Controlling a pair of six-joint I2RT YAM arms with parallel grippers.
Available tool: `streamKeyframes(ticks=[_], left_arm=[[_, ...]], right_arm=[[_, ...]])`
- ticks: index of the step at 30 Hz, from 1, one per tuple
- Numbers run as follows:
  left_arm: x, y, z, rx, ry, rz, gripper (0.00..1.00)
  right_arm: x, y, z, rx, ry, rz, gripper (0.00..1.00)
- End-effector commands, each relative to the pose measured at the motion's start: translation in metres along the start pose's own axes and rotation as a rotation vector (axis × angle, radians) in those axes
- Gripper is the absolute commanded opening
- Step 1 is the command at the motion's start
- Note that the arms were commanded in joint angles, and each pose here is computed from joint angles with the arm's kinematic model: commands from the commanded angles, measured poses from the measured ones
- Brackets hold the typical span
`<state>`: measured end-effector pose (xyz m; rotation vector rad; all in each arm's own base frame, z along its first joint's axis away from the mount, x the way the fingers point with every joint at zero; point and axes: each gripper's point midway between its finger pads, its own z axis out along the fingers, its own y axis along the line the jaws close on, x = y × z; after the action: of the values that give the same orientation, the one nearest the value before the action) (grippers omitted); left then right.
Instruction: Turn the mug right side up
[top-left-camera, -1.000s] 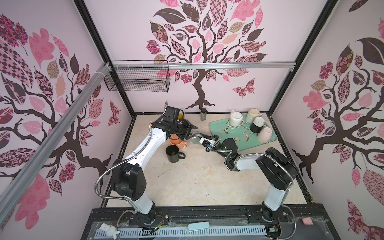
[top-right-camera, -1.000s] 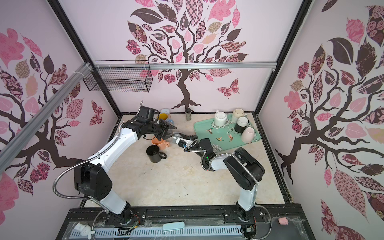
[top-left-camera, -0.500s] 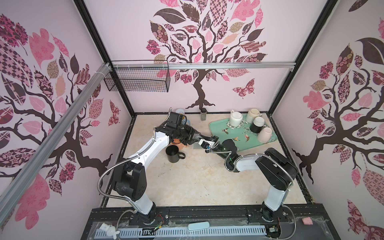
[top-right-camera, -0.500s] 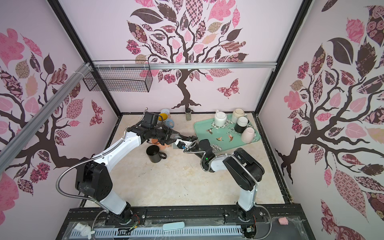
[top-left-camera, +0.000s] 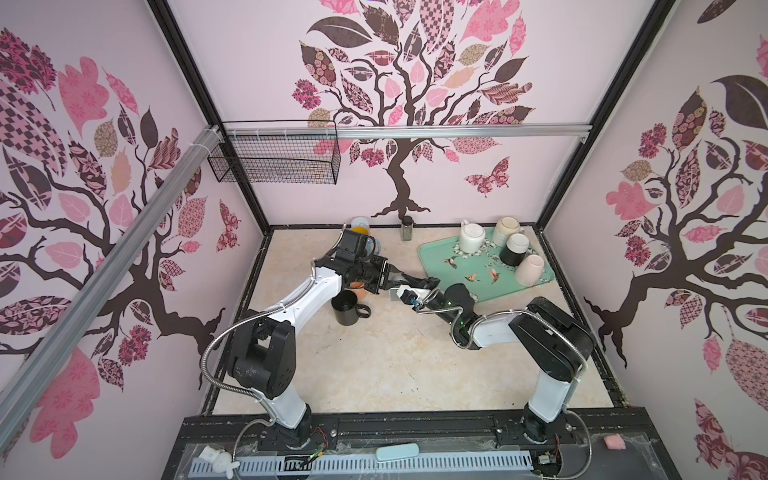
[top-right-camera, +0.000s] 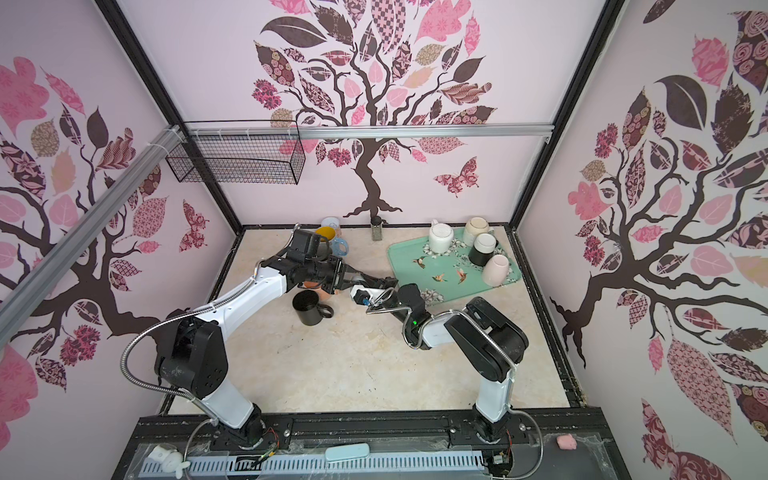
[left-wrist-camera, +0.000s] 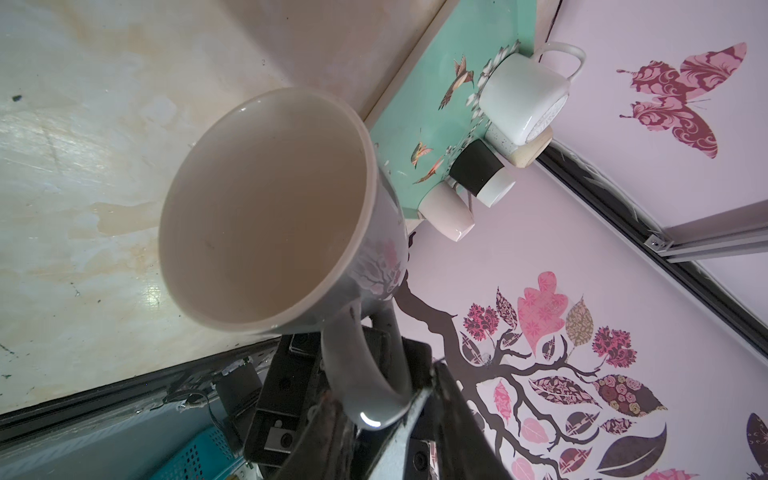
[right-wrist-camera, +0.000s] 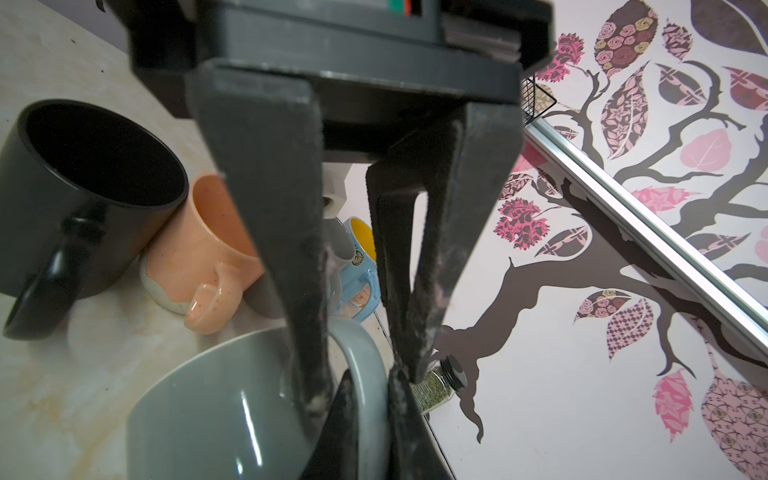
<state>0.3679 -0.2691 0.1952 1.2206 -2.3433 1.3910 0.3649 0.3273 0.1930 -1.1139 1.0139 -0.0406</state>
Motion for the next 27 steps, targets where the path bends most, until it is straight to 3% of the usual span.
streamKeyframes(ticks=[1,5,8,10,14,19,27], left_arm=[[-0.011,-0.018,0.005,0.059,-0.021,0.009,0.23],[-0.017,-0.017,0.015,0.044,-0.017,0.000,0.22],[-0.019,-0.015,0.020,0.030,-0.013,-0.006,0.37],[-0.021,-0.011,0.022,0.017,-0.014,-0.006,0.41],[-0.022,-0.009,0.024,0.005,-0.013,0.019,0.41],[-0.019,-0.021,0.022,0.028,-0.001,0.063,0.43],[-0.027,-0.008,0.029,0.019,-0.001,-0.034,0.45]], right_arm=[[-0.048,-0.020,-0.006,0.087,-0.160,-0.074,0.00],[-0.046,-0.023,-0.012,0.122,-0.151,-0.110,0.00],[-0.040,-0.020,-0.013,0.118,-0.130,-0.142,0.00],[-0.037,-0.020,-0.013,0.122,-0.117,-0.140,0.00],[-0.033,-0.025,-0.008,0.141,-0.092,-0.081,0.00],[-0.026,-0.033,-0.002,0.138,-0.084,0.078,0.00],[-0.040,-0.029,-0.009,0.146,-0.152,0.008,0.00]])
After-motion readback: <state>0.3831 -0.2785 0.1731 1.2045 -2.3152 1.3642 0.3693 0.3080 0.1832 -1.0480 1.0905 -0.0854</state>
